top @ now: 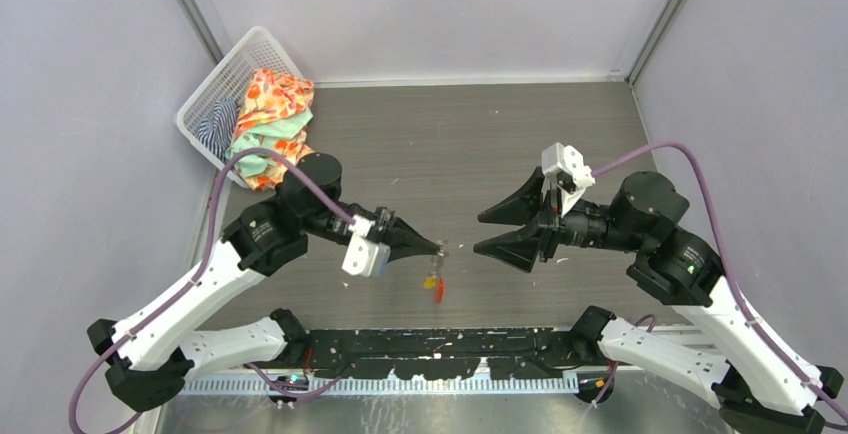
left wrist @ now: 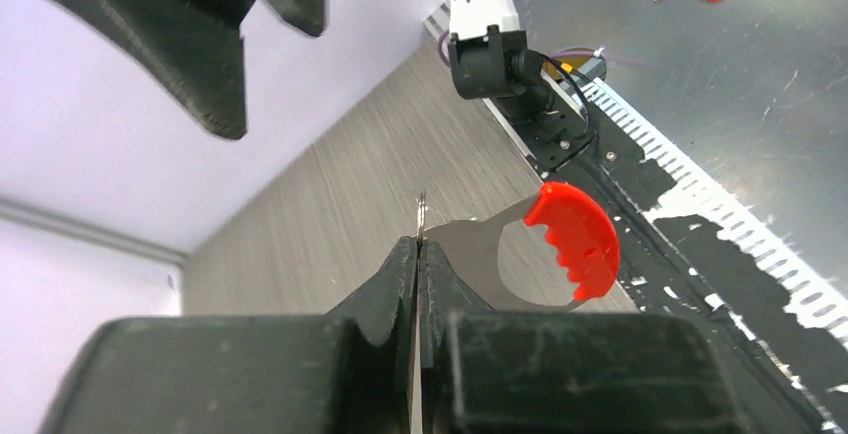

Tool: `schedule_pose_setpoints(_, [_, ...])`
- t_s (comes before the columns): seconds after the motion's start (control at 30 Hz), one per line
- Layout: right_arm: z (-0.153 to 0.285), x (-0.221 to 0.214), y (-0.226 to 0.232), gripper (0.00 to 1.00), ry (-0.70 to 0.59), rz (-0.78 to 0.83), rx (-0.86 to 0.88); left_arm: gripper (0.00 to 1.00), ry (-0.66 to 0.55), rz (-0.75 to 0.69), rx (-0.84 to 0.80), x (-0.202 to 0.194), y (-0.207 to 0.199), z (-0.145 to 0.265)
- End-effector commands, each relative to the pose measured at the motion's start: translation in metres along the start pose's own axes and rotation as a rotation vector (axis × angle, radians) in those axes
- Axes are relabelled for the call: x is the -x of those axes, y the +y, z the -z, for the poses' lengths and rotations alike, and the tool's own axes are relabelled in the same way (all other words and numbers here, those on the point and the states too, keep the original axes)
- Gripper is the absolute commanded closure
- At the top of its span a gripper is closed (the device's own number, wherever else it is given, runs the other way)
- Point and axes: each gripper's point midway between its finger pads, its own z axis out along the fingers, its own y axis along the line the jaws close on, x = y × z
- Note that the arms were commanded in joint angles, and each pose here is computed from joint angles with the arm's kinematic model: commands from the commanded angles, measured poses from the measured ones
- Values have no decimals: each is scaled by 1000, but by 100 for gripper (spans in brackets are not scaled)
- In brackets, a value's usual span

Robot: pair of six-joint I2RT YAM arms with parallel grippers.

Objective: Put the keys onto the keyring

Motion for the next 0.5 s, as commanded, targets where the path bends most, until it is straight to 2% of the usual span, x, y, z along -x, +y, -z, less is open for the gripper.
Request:
schedule_pose_setpoints(0.0, [2, 17, 7, 42, -64, 26, 21, 100, -106, -280, -44, 28, -8, -1])
schedule_pose_setpoints(0.1, [6, 19, 14, 42, -90, 55, 47, 100, -126, -328, -47, 35, -11, -1])
schedule_pose_setpoints(0.2, [9, 21, 23, 41, -116, 83, 95, 100, -144, -313, -35, 42, -9, -1])
schedule_pose_setpoints(0.47, [5, 19, 29, 41, -124, 91, 151, 100, -236, -37, 115, 69, 26, -4])
